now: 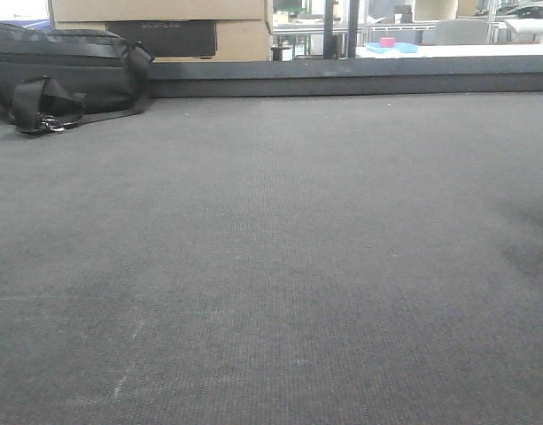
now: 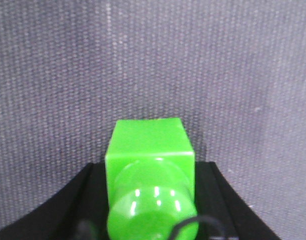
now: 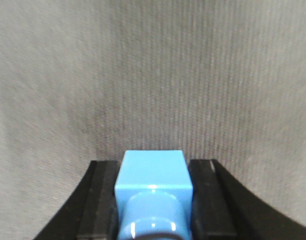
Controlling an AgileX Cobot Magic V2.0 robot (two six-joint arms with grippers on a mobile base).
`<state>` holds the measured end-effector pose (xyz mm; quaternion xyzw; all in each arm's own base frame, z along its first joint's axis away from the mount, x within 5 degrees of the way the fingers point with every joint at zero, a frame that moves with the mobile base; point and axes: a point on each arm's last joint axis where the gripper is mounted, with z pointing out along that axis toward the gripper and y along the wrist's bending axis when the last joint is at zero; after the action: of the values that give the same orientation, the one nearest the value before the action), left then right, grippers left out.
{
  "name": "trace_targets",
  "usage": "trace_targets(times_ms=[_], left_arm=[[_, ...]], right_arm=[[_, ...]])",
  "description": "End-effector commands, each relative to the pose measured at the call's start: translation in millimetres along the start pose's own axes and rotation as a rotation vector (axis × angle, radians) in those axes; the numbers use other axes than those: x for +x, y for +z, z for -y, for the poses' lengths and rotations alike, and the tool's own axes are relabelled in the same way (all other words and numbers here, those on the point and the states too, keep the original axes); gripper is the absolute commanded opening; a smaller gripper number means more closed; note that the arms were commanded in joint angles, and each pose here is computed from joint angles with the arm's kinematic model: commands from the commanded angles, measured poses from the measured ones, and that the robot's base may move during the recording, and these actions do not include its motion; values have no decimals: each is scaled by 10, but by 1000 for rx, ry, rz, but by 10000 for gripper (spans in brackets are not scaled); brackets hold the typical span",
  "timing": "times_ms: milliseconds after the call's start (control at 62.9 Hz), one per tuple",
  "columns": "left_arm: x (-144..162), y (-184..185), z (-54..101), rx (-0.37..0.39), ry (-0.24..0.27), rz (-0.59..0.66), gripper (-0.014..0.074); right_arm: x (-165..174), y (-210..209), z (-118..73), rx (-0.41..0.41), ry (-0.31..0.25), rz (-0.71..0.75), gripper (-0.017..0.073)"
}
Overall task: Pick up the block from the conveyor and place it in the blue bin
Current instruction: 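Lift both held blocks up off the conveyor belt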
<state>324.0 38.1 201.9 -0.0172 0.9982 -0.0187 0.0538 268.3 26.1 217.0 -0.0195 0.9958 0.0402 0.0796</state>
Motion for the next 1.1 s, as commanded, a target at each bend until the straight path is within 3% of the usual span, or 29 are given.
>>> trace_targets(times_ms=[0,254,382,461,604,747,811,906,1081], left_arm=[[27,-103,13,12,-19,19,-111],[170,-739,57,-10,9,242,-111],[292,-1158,113,-22,100,445,-111],[366,-1386,161,-13,125,598,-111],[537,-1628,242,48,77,839,-111],[831,-1658,270,102,-36,1028,-111],[964,-1603,255,93,-74,1091,-111],[1219,-1538,247,69,-91,1160,-111],[1705,-1480,302,79,-74,1220,-111]], right_arm=[[-37,-160,-7,-4,-4,40,-162],[-104,-727,-50,-11,-19,266,-162],[-42,-1065,-93,-51,-4,489,-162],[32,-1239,-99,-60,1,639,-162],[251,-1414,-81,-58,4,878,-162],[587,-1394,-50,-46,-1,994,-162],[744,-1350,-35,-37,-8,1018,-162],[966,-1250,-17,-33,-13,1030,-162],[1265,-1279,-8,-38,-18,1109,-162]])
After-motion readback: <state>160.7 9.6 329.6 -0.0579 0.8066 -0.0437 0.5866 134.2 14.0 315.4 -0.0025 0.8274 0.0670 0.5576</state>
